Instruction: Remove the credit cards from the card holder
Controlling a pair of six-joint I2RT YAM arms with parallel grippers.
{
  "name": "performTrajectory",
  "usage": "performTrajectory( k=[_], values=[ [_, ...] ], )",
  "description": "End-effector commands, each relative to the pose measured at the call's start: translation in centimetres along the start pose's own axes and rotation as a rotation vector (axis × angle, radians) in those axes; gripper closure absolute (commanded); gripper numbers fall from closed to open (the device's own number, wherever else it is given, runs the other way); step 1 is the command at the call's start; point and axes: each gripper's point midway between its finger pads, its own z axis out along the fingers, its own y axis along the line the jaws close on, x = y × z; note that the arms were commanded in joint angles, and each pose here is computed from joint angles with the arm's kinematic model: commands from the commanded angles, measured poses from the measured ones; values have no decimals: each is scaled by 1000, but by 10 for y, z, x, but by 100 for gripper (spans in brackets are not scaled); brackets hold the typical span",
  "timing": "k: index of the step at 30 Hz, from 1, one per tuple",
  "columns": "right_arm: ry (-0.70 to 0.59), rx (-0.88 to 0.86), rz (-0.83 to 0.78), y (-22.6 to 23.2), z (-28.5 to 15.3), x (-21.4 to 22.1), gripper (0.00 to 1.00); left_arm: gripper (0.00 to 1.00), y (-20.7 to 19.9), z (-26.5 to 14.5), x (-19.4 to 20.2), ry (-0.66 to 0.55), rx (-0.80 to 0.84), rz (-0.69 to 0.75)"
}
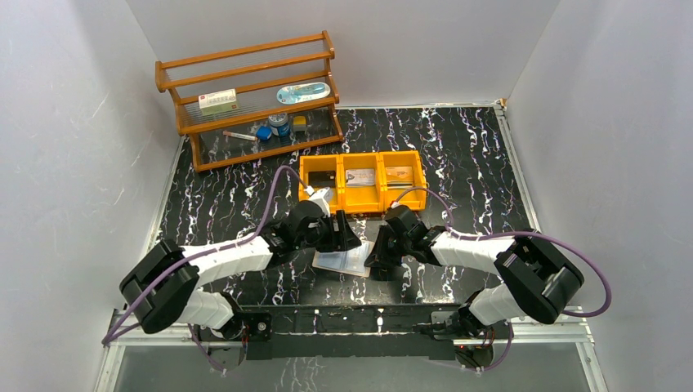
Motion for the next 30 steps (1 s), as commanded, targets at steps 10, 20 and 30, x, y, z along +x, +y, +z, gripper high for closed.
performTrajectory(
  k=[10, 20, 30],
  values=[
    [15, 177, 16, -48, 9, 12, 89, 36, 4, 28, 13, 55, 19, -33],
    [10, 179, 15, -48, 8, 11, 89, 43, 24, 26, 30, 89, -36, -39],
    [32, 161, 22, -47, 14, 13, 89, 62, 22, 17, 52, 127, 70, -63]
  ],
)
